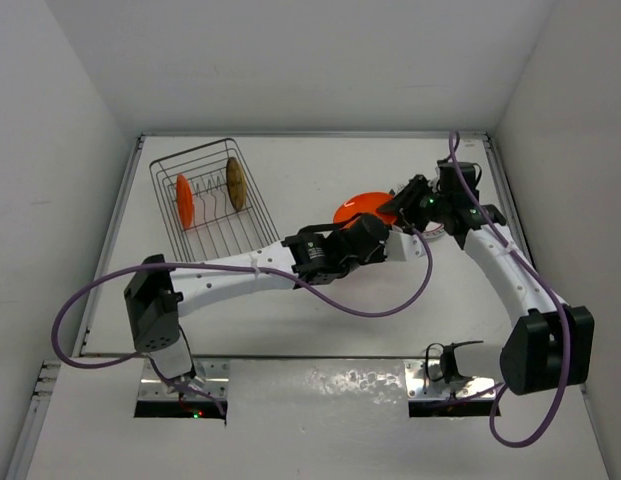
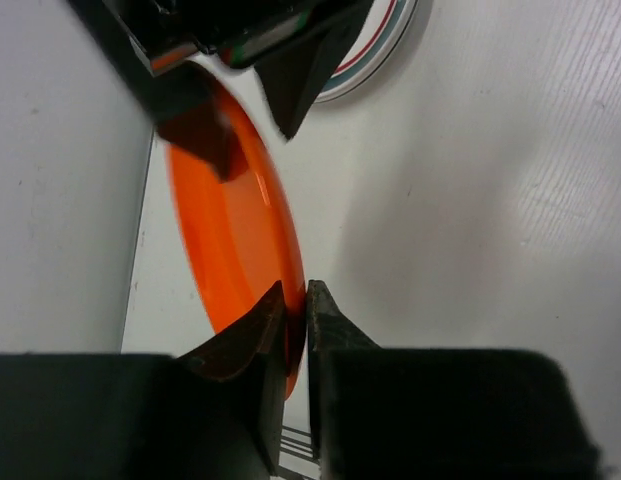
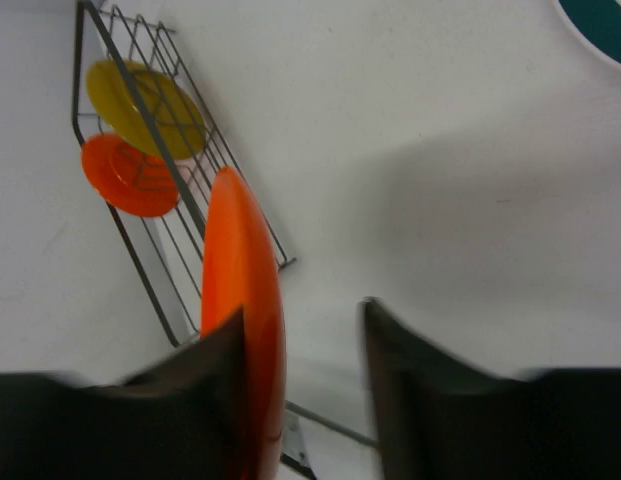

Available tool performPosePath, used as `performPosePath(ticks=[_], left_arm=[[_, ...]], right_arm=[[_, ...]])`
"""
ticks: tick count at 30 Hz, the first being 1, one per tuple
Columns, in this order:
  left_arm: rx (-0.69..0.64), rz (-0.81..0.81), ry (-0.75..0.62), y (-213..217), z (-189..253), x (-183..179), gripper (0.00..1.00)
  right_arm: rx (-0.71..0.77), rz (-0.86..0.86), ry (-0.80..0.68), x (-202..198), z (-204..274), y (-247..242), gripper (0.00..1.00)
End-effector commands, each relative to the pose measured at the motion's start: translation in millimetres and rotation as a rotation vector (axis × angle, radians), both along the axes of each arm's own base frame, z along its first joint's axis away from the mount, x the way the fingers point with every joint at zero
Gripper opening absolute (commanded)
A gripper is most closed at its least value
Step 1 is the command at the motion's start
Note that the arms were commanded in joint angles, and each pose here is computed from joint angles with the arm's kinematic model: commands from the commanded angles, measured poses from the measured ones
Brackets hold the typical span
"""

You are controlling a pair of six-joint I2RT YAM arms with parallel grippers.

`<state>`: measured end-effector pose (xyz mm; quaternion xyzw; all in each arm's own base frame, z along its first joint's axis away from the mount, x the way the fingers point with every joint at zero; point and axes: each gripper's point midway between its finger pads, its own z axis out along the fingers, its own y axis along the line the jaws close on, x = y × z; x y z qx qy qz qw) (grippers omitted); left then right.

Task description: Unload the plates from the dish rack

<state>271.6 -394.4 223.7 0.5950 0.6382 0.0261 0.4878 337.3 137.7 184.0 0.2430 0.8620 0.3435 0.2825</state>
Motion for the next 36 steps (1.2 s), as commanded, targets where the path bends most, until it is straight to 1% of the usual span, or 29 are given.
performPosePath(ticks=[1, 2, 3, 4, 6, 7, 8, 9, 10, 11, 12, 13, 14, 15, 16, 17, 18, 19, 20, 22, 24, 25, 26, 28, 30, 32, 34, 35, 36], left_arm=[[-0.078, 0.024, -0.073, -11, 31, 7, 0.11], [-0.097, 0.047, -0.092, -10, 36, 10, 0.18], [-0.097, 0.061, -0.099, -8, 34, 11, 0.27], [-0.108, 0.088, -0.103, -5, 35, 14, 0.52], [-0.13, 0.178, -0.137, 7, 39, 21, 0.76], [-0.155, 0.216, -0.125, 12, 39, 21, 1.0], [-0.177, 0.249, -0.123, 20, 44, 20, 1.0], [-0.169, 0.289, -0.113, 32, 40, 18, 1.0], [-0.236, 0.345, -0.078, 39, 40, 14, 1.0], [-0.317, 0.385, -0.075, 54, 60, 9, 1.0], [-0.331, 0.441, -0.069, 70, 51, 6, 1.0], [-0.469, 0.496, -0.032, 85, 68, -2, 1.0], [-0.517, 0.547, -0.023, 99, 71, -5, 1.0], [-0.542, 0.58, 0.004, 109, 61, -10, 1.0], [-0.66, 0.615, 0.053, 118, 71, -18, 1.0], [-0.671, 0.625, 0.077, 125, 68, -23, 1.0], [-0.698, 0.645, 0.111, 128, 61, -27, 1.0], [-0.72, 0.648, 0.124, 133, 64, -31, 1.0], [-0.709, 0.655, 0.14, 137, 59, -33, 1.0], [-0.712, 0.679, 0.159, 142, 53, -37, 1.0], [-0.704, 0.725, 0.16, 150, 45, -37, 1.0], [-0.695, 0.736, 0.16, 153, 40, -37, 1.0], [-0.692, 0.738, 0.166, 154, 36, -38, 1.0], [-0.686, 0.748, 0.176, 157, 27, -40, 1.0], [-0.701, 0.763, 0.173, 161, 23, -40, 1.0], [-0.725, 0.771, 0.182, 165, 18, -41, 1.0], [-0.749, 0.774, 0.192, 168, 16, -41, 1.0], [-0.758, 0.788, 0.188, 171, 13, -41, 1.0], [-0.787, 0.809, 0.192, 173, 13, -40, 1.0]], right_arm=[[0.015, 0.029, -0.057, 0, 6, 5, 0.31], [-0.005, 0.003, -0.049, -1, 0, 0, 0.06], [-0.011, -0.008, -0.052, -1, -1, -2, 0.0], [-0.015, -0.022, -0.048, -1, -4, -4, 0.0], [-0.025, -0.067, -0.036, 1, -12, -13, 0.0], [-0.054, -0.124, -0.039, 5, -16, -24, 0.0], [-0.064, -0.177, -0.035, 7, -24, -33, 0.0], [-0.081, -0.248, -0.038, 11, -28, -49, 0.0], [-0.127, -0.35, -0.058, 16, -30, -70, 0.0], [-0.131, -0.416, -0.035, 13, -45, -80, 0.0], [-0.139, -0.487, -0.081, 20, -40, -94, 0.0], [-0.185, -0.595, -0.103, 22, -41, -114, 0.0], [-0.181, -0.65, -0.131, 25, -44, -123, 0.0], [-0.194, -0.687, -0.146, 26, -46, -129, 0.0], [-0.222, -0.748, -0.155, 26, -49, -141, 0.0], [-0.234, -0.784, -0.134, 27, -58, -148, 0.0], [-0.24, -0.807, -0.139, 30, -59, -153, 0.0], [-0.243, -0.818, -0.151, 34, -60, -156, 0.0], [-0.261, -0.841, -0.146, 39, -66, -164, 0.0], [-0.284, -0.846, -0.119, 44, -74, -167, 0.0], [-0.305, -0.859, -0.068, 51, -87, -180, 0.08], [-0.309, -0.863, -0.06, 54, -87, -183, 0.07], [-0.31, -0.868, -0.057, 56, -91, -188, 0.01], [-0.291, -0.84, -0.042, 53, -98, -184, 0.0], [-0.258, -0.803, -0.134, 58, -82, -176, 0.0], [-0.237, -0.754, -0.194, 56, -77, -166, 0.0], [-0.199, -0.658, -0.251, 52, -70, -148, 0.0], [-0.194, -0.6, -0.333, 57, -56, -136, 0.0], [-0.186, -0.554, -0.359, 58, -52, -127, 0.0]])
